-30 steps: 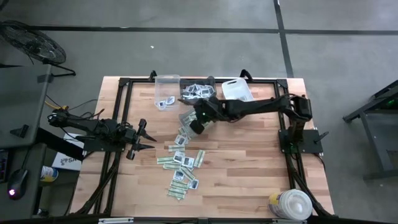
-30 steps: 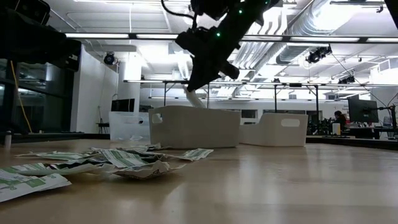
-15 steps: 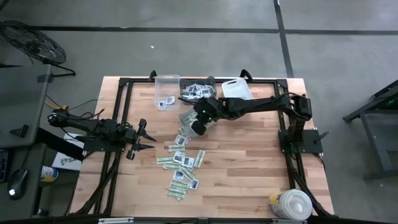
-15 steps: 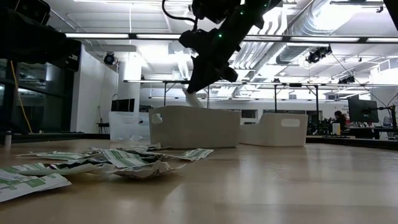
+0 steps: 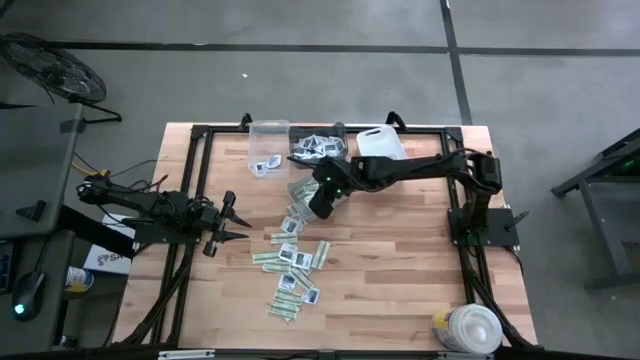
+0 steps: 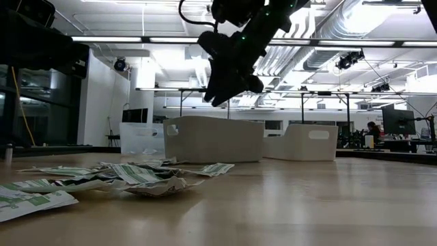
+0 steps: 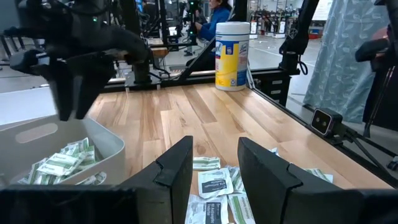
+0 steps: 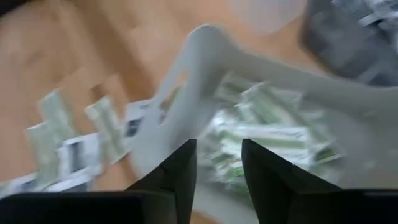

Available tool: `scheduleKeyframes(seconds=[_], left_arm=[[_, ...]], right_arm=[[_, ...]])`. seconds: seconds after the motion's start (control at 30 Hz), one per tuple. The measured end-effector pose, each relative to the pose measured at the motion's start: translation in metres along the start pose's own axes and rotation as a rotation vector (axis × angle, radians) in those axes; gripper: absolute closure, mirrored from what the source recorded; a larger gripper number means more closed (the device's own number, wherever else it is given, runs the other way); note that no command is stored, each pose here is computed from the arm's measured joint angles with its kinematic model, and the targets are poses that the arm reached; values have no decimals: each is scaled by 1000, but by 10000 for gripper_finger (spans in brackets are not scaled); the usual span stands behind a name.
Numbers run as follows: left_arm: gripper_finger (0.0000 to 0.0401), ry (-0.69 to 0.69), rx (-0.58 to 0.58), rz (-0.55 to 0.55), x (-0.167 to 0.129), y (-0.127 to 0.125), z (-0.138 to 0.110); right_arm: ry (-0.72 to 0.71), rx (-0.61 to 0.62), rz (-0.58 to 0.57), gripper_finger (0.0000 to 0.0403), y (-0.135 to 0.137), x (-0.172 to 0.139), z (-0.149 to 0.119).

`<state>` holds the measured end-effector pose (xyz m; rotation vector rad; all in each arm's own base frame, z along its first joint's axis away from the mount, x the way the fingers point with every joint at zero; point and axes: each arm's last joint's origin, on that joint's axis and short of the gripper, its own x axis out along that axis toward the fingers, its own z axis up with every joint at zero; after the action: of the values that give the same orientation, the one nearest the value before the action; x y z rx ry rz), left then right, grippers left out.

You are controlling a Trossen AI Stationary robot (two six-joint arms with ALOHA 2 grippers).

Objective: Pick & Place First Aid Supplies
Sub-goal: Put the bandage pack into the gray bin

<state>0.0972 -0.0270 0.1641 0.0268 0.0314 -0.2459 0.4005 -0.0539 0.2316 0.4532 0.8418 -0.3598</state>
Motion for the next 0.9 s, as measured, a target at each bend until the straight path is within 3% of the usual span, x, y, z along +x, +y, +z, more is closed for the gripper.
scheduleKeyframes(seconds=[0.27, 0.4, 0.63, 0.9], left_arm=[[273, 0, 0, 0, 0, 0, 0], [273, 0, 0, 0, 0, 0, 0], [273, 0, 0, 0, 0, 0, 0], [273, 0, 0, 0, 0, 0, 0]], right_arm=[[215, 65, 226, 279, 18, -4, -17], [317, 113, 241, 279, 35, -7, -33], [374, 80, 262, 279, 56, -3, -54], [370, 162, 317, 279, 38, 24, -82]])
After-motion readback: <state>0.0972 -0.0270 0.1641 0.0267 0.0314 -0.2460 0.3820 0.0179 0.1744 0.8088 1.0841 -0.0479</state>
